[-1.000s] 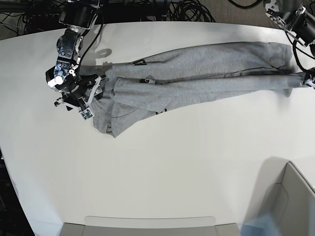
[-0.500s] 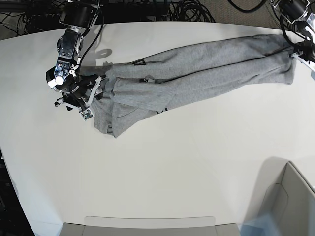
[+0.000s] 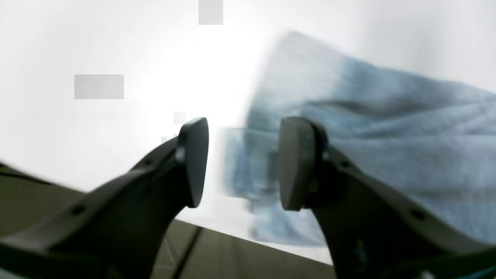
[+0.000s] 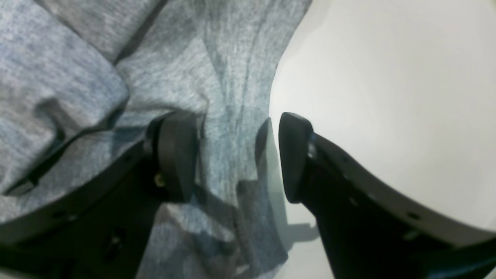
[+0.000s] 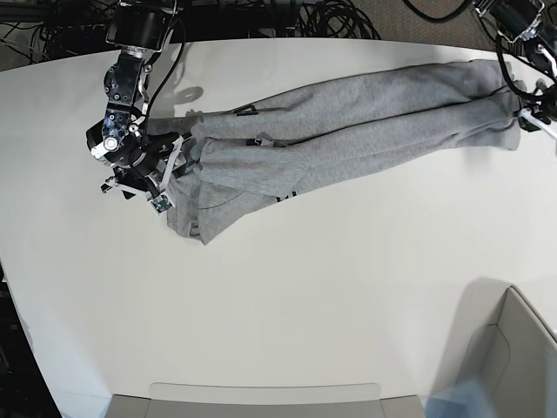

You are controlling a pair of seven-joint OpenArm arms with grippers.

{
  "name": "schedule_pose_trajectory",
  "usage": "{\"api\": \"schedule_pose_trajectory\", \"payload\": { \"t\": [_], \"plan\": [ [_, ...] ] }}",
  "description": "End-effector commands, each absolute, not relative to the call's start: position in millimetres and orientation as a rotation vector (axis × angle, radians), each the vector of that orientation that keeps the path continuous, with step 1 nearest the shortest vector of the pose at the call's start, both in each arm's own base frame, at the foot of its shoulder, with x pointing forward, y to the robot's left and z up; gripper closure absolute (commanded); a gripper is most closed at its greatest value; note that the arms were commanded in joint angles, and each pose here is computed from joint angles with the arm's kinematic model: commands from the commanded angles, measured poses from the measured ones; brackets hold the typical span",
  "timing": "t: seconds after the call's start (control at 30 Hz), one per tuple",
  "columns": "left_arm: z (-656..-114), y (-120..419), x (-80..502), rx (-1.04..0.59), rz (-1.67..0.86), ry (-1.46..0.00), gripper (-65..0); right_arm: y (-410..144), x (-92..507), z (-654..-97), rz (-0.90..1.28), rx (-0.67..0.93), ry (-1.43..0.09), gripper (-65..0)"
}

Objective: Fold the T-shirt properly
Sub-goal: 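Pull the strip end with the left gripper away from the right gripper, then open the left gripper and reposition it at the strip end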

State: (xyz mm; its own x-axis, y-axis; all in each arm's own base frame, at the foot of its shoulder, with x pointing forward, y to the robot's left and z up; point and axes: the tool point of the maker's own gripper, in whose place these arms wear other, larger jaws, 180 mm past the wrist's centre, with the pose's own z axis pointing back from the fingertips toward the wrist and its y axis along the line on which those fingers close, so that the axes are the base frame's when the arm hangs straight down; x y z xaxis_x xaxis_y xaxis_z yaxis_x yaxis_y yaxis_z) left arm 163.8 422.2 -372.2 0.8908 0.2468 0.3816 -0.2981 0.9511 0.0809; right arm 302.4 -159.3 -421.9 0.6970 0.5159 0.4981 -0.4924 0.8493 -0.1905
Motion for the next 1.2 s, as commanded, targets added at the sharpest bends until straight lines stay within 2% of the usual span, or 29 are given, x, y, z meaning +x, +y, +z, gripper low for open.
{"api": "schedule_pose_trajectory", "payload": {
  "t": [0.0, 0.4, 0.73, 0.93, 1.0, 1.07, 1.17],
  "plan": [
    [-367, 427, 167, 0.153, 0.285, -0.397, -29.4, -164, 279, -441, 0.589, -0.063, -0.439, -33.8],
    [-397, 416, 145, 0.102, 0.305, -0.310, -29.4, -169, 278, -440, 0.590, -0.072, -0.436, -33.8],
    [-488, 362, 119, -0.117, 0.316, -0.170, -29.5, -168, 281, -439, 0.592, -0.073, -0.441, -33.8],
    [-500, 311, 178, -0.303, 0.275, -0.223, -29.1, -168, 281, -439, 0.593, -0.073, -0.442, -33.8],
    [-500, 303, 190, -0.325, 0.259, -0.227, -27.3, -168, 281, -439, 0.593, -0.073, -0.442, -33.8],
    [-498, 296, 209, -0.343, 0.235, -0.228, -22.1, -168, 281, -439, 0.593, -0.073, -0.441, -33.8],
    [-503, 282, 223, -0.368, 0.194, -0.177, -9.1, -168, 280, -440, 0.592, -0.073, -0.439, -33.8]
  ]
}}
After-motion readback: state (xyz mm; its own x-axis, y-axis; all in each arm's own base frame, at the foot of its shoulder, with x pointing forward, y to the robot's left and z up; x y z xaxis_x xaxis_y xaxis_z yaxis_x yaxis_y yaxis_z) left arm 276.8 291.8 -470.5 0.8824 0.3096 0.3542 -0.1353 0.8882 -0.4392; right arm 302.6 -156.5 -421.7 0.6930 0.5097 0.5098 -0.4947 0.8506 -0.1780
